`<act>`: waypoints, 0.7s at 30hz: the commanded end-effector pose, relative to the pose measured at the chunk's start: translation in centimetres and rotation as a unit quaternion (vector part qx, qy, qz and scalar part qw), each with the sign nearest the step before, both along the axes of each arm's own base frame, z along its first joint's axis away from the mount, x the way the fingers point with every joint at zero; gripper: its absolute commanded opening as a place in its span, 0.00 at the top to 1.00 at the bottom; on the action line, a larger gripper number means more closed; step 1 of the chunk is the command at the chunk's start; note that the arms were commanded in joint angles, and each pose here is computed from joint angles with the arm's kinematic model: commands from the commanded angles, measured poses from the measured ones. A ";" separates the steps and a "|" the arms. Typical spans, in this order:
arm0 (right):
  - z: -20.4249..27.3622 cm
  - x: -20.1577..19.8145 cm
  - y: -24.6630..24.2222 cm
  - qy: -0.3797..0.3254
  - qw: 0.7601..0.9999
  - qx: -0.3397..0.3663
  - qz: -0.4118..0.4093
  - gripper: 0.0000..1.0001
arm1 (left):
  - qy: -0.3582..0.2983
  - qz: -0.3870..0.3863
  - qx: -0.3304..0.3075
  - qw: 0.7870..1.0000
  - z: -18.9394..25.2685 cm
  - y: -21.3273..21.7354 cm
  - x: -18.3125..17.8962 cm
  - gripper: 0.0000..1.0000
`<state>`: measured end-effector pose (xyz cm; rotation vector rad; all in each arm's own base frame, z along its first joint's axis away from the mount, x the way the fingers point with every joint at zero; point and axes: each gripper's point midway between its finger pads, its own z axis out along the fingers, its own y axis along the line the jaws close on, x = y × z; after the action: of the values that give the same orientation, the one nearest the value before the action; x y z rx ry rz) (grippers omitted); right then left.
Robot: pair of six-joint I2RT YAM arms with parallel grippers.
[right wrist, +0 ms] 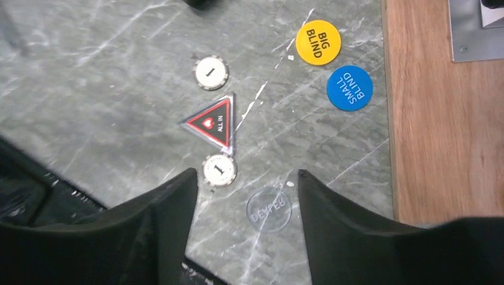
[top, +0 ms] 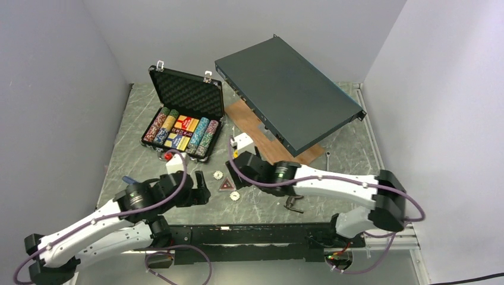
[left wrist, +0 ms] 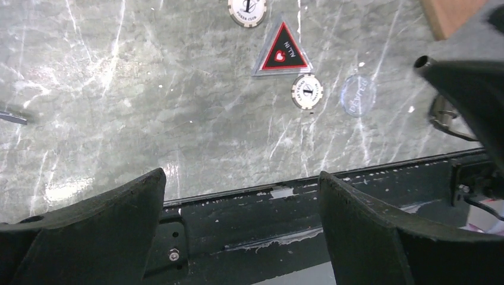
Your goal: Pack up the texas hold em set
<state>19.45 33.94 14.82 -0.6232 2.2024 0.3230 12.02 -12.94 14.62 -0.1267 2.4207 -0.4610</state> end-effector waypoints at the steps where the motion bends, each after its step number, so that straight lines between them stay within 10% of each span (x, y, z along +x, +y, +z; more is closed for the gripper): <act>1: 2.4 -1.9 -1.1 0.011 0.998 0.057 0.029 0.26 | 0.022 -0.003 -0.003 1.000 -1.1 -2.1 0.5 0.01; 8: 8.2 -4.1 -1.9 -0.014 0.985 0.140 0.098 0.02 | 0.068 -0.010 0.022 0.997 -2.9 -4.3 1.7 0.01; 21: 11.8 -5.1 -4.9 -0.045 0.977 0.180 0.105 0.01 | 0.121 -0.019 0.053 0.991 -4.1 -8.7 4.7 0.01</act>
<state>14.54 29.93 25.71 -0.6678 1.9624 0.7524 15.24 -19.90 9.28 -0.0799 2.6900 -0.3380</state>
